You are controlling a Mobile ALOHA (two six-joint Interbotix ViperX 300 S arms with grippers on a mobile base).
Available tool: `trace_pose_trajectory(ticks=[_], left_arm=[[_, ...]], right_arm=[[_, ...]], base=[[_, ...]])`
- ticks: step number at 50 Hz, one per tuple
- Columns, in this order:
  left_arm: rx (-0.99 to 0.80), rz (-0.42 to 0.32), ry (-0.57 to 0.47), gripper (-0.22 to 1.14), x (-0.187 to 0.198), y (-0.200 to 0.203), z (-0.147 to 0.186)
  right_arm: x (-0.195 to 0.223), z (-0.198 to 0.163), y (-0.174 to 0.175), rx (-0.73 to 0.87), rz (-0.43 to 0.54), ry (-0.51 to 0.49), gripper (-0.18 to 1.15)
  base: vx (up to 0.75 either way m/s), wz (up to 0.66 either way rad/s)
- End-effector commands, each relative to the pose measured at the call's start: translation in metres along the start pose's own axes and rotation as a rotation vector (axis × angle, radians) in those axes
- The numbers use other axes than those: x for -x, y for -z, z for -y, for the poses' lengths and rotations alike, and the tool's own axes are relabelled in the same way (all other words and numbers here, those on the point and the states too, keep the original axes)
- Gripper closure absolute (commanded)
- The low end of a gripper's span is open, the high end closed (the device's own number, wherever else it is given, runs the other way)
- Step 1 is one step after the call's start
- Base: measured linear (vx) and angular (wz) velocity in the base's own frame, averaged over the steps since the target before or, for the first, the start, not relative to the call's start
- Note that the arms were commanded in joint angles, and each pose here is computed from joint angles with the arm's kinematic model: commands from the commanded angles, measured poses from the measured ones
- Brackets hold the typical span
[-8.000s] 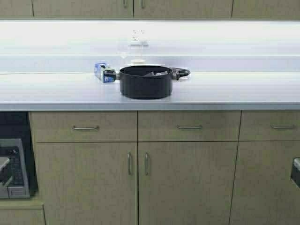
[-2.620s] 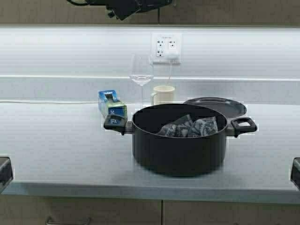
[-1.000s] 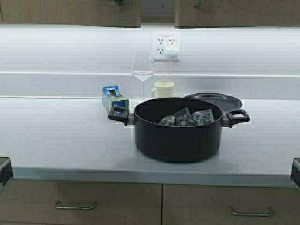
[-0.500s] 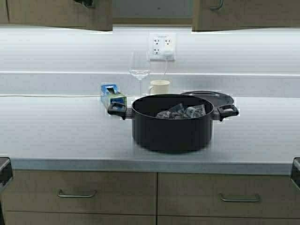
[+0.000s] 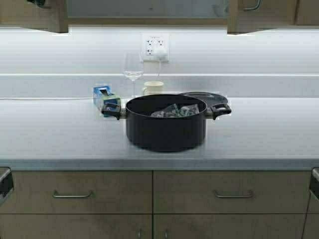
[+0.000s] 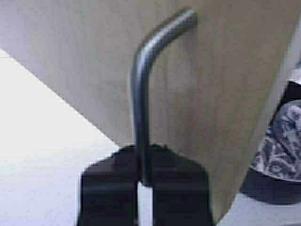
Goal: Open the cabinet, put the pot inside, then close it
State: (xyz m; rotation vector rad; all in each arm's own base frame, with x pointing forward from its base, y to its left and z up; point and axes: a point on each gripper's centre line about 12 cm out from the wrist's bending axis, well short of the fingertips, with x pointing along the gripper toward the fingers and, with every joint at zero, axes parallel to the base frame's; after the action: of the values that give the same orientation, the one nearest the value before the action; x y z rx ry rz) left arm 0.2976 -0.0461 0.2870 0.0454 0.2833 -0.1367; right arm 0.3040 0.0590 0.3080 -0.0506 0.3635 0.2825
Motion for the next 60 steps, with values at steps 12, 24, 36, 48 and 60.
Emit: trace_pose_trajectory(ticks=[12, 24, 36, 48, 60], left_arm=[[-0.066, 0.106, -0.012, 0.37, 0.012, -0.031, -0.002], [-0.066, 0.072, 0.030, -0.09, 0.026, -0.028, 0.002], [-0.085, 0.030, 0.104, 0.25, 0.048, -0.026, 0.010], [-0.130, 0.035, 0.284, 1.00, 0.054, -0.035, 0.056], [-0.156, 0.092, 0.397, 0.89, 0.024, -0.048, 0.117]], right_arm=[[-0.005, 0.041, 0.001, -0.078, -0.077, 0.063, 0.13], [0.023, 0.036, 0.009, -0.051, -0.129, 0.028, 0.00], [0.063, 0.021, 0.009, 0.015, -0.128, 0.017, 0.32], [0.072, -0.029, -0.009, 0.057, -0.056, -0.152, 1.01], [0.038, -0.097, -0.031, 0.093, 0.045, -0.320, 0.90]], base=[[-0.12, 0.05], [-0.06, 0.06], [-0.03, 0.01], [0.00, 0.00], [0.00, 0.00]])
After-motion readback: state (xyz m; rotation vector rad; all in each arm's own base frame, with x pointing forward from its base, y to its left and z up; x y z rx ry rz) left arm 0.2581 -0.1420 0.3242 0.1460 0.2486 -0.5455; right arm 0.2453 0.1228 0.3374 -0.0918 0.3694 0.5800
